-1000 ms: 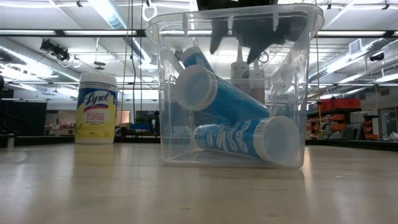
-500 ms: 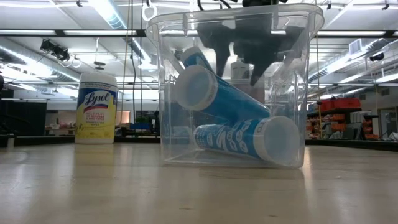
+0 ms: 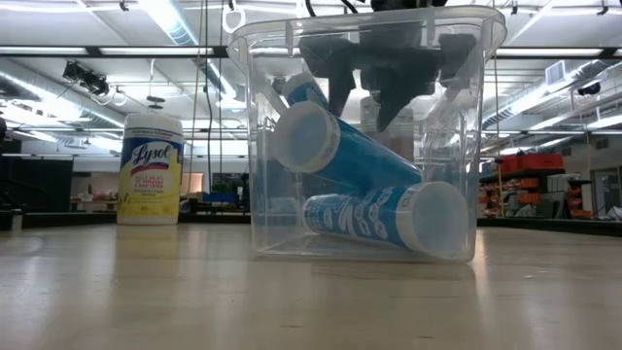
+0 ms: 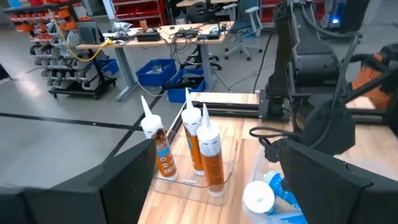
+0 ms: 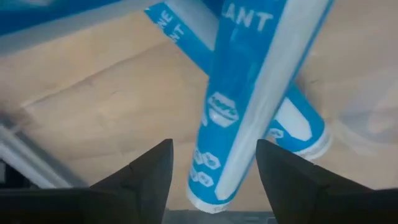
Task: Sort silicone sealant tubes
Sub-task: Adjust the blue sealants in the bottom transparent bin
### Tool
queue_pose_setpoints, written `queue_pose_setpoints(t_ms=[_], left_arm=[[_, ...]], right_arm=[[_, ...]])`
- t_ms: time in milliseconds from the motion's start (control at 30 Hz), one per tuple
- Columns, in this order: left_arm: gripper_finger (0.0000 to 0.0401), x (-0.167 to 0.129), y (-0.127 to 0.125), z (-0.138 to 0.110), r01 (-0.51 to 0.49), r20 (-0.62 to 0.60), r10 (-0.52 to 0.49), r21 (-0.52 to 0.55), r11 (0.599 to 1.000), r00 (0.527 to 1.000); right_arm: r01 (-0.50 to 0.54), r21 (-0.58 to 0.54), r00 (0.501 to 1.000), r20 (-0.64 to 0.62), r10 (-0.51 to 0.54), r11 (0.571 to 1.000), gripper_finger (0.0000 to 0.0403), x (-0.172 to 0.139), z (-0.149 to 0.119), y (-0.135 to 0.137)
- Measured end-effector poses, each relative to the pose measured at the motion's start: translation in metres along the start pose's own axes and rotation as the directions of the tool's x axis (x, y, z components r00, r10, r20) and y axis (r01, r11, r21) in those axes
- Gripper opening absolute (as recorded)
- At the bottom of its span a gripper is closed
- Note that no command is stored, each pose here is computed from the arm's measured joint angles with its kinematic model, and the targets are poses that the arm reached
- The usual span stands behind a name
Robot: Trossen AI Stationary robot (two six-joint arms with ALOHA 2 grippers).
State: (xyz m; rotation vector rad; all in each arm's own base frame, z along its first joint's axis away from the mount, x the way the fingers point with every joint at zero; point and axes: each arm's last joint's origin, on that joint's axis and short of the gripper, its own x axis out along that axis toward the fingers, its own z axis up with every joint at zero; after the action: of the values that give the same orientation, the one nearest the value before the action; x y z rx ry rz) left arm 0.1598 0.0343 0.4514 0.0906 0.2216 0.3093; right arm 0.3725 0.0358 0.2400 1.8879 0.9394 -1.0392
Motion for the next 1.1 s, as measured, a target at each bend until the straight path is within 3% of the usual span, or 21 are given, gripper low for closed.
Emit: queue_pose_setpoints(t_ms=[233,533,633,1100], left_arm=[[0.0342,0.0,0.0,-0.001,0.002,-0.014,-0.001,0.022,1.0,1.0],[0.0342,0.0,0.0,-0.002,0.002,-0.017,-0.002,0.023,1.0,1.0],[0.0342,0.0,0.0,-0.002,0.002,-0.018,-0.002,0.023,1.0,1.0],[0.0342,0.0,0.0,-0.002,0.004,-0.025,-0.002,0.056,0.998,1.0]], right_arm=[[0.041,-0.025,0.999,0.0,-0.041,0.999,0.0248,0.0,-0.001,-0.004],[0.055,-0.022,0.998,0.037,-0.054,0.998,0.0373,-0.001,0.002,-0.006],[0.07,-0.005,0.997,0.032,-0.07,0.998,0.0395,0.004,0.003,-0.006],[0.203,-0.016,0.977,0.068,-0.201,0.979,0.0341,0.03,0.011,-0.011]])
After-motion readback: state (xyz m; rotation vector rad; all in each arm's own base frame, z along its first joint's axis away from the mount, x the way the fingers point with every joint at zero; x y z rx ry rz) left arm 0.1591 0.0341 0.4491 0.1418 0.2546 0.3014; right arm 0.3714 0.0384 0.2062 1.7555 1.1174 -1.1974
